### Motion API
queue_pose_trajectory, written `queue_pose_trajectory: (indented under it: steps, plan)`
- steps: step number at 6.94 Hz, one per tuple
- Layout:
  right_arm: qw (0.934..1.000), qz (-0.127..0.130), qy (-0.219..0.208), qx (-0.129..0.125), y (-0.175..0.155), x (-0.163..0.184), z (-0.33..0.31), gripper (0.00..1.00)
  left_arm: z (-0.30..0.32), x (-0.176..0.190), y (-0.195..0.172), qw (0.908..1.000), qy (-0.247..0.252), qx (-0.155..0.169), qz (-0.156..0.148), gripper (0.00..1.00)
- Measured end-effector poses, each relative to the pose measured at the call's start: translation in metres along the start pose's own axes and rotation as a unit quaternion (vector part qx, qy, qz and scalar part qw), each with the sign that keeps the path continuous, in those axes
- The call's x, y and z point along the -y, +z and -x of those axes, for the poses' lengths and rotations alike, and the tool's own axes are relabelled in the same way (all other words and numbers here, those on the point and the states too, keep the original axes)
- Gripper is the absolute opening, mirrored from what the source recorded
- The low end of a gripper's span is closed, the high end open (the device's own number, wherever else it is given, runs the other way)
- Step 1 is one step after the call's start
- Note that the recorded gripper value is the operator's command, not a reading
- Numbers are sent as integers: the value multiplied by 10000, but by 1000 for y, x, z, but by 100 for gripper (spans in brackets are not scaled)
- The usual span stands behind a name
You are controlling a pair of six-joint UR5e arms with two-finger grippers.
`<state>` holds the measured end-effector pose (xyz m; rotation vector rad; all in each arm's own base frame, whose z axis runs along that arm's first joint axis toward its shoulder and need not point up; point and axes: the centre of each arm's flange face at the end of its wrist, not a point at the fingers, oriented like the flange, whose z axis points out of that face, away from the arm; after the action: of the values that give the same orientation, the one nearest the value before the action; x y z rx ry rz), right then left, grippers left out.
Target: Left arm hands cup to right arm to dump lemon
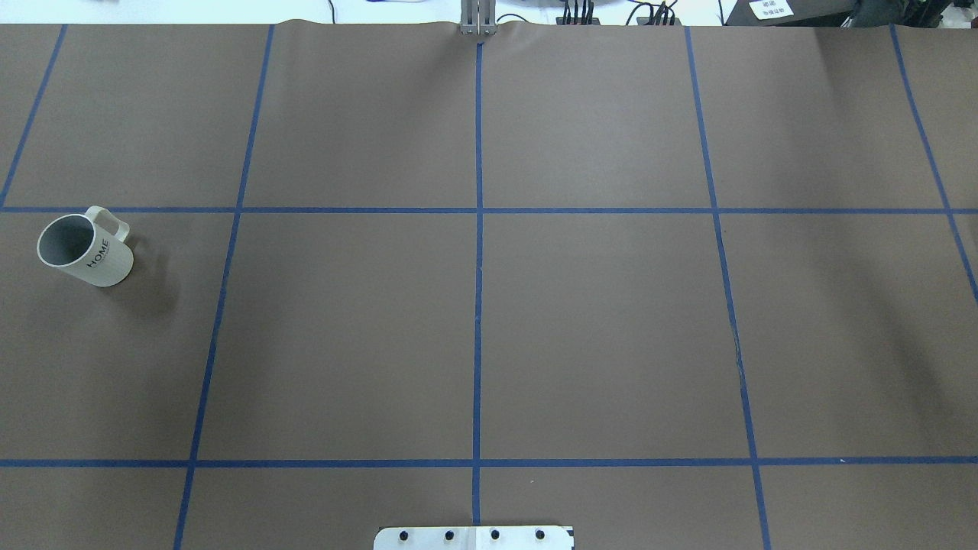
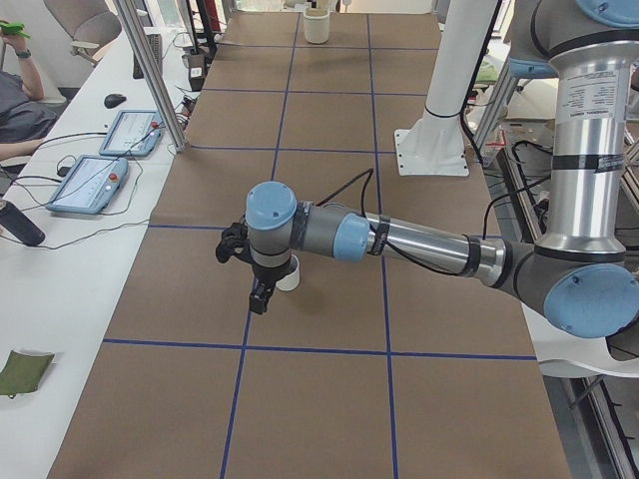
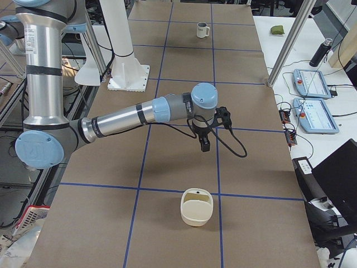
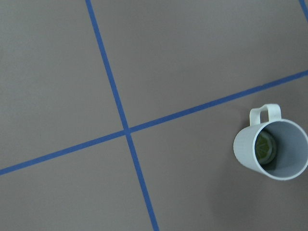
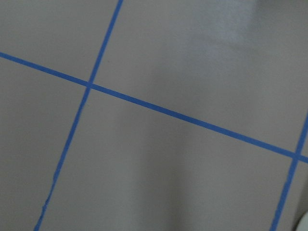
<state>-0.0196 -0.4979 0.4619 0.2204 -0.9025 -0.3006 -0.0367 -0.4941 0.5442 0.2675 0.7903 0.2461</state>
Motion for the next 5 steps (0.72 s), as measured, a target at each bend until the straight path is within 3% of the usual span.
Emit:
queue_pose_trajectory:
  steps: [1, 3, 5]
  plan:
    - [9998, 26, -201, 63, 7, 19, 24, 98, -20, 9, 19, 9999, 81, -83, 37, 100]
    - [9993, -4, -349, 149, 16, 48, 69, 98, -66, 23, 67, 9991, -272, -255, 222, 100]
    - [9990, -292, -337, 64, 33, 63, 105, 98, -91, 29, 105, 9966, -781, -205, 177, 100]
